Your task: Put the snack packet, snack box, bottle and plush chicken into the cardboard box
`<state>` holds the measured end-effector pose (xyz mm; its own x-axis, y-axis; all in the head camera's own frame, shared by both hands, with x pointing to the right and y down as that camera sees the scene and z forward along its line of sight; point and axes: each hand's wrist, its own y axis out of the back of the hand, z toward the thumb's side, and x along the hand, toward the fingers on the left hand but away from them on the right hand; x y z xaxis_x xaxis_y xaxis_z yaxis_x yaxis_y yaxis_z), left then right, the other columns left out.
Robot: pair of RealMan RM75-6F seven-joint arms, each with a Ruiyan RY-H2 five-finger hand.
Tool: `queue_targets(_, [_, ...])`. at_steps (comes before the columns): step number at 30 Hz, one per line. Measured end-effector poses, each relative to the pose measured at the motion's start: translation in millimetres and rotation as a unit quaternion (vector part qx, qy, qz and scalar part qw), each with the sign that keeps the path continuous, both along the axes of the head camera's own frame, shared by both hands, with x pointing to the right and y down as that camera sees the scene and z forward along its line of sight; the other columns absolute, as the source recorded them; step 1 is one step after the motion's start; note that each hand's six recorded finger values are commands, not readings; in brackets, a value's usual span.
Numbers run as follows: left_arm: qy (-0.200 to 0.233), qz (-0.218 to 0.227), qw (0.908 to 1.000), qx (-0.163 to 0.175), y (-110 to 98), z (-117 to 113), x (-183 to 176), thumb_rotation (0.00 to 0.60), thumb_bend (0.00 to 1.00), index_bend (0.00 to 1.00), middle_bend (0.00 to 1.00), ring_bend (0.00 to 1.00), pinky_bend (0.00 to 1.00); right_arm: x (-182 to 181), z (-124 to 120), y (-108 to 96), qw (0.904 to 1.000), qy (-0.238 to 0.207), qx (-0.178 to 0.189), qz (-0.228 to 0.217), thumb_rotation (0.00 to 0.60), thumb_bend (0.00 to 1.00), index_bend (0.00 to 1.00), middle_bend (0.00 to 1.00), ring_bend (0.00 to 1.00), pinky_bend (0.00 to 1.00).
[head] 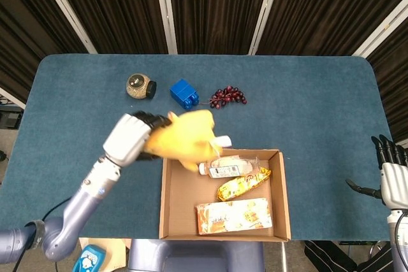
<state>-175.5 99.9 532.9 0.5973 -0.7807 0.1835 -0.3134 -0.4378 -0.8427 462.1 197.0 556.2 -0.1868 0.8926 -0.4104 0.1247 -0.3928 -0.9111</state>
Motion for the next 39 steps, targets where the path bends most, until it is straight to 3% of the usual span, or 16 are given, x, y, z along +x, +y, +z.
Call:
queue_targets(2, [0.020,0.022,0.9993,-0.023,15.5,0.1,13.9,0.600,0.49,0.75,0.52,0.47,0.48,2.2,-0.1,0.2,1.0000,0.002,0.000,0.004,0.600,0.07,0.00,0.00,0.00,0.00])
queue_targets(4, [0.028,0.041,0.9980,-0.039,26.6,1.8,23.1,0.600,0.43,0.67,0.44,0.41,0.43,5.1,-0.6,0.3,1.0000,0.003,0.000,0.009,0.600,0.07,0.00,0.00,0.00,0.00])
queue_targets(9, [0.019,0.088,0.9932,-0.074,50.4,12.4,38.0,0.600,0.17,0.25,0.04,0.02,0.07,10.0,-2.8,1.0,0.9999,0.004,0.002,0.016,0.600,0.07,0.00,0.00,0.00,0.00])
queue_targets(11, [0.004,0.104,0.9906,-0.089,57.5,19.2,39.4,0.600,0.08,0.13,0.00,0.00,0.00,11.2,-3.4,1.3,0.9998,0.005,0.002,0.017,0.600,0.07,0.00,0.00,0.00,0.00])
queue_targets(14, [-0.024,0.116,0.9872,-0.107,62.1,28.7,36.1,0.600,0.03,0.02,0.00,0.00,0.00,12.2,-4.1,1.7,0.9998,0.005,0.001,0.017,0.600,0.07,0.00,0.00,0.00,0.00])
queue_targets(19, [-0.049,0.104,0.9859,-0.122,58.9,35.0,24.7,0.600,0.02,0.00,0.00,0.00,0.00,11.5,-4.3,1.9,0.9999,0.003,0.000,0.014,0.600,0.07,0.00,0.00,0.00,0.00])
queue_targets(25, [-0.071,0.060,0.9887,-0.118,50.6,35.6,-7.4,0.600,0.02,0.00,0.00,0.00,0.00,8.4,-4.0,2.5,1.0000,0.002,-0.001,0.008,0.600,0.07,0.00,0.00,0.00,0.00])
queue_targets(29, [-0.112,0.016,0.9876,-0.109,48.1,38.2,-51.3,0.600,0.02,0.00,0.00,0.00,0.00,5.4,-3.7,2.5,1.0000,0.000,-0.002,0.001,0.600,0.07,0.00,0.00,0.00,0.00])
queue_targets(34, [-0.168,-0.037,0.9828,-0.069,48.8,34.5,-107.5,0.600,0.02,0.00,0.00,0.00,0.00,-0.9,-2.9,2.6,0.9999,-0.001,-0.003,-0.013,0.600,0.07,0.00,0.00,0.00,0.00])
queue_targets(39, [-0.211,-0.123,0.9689,-0.038,61.9,24.1,-178.4,0.600,0.02,0.00,0.00,0.00,0.00,-9.5,-2.4,2.9,0.9997,-0.006,-0.002,-0.025,0.600,0.07,0.00,0.00,0.00,0.00])
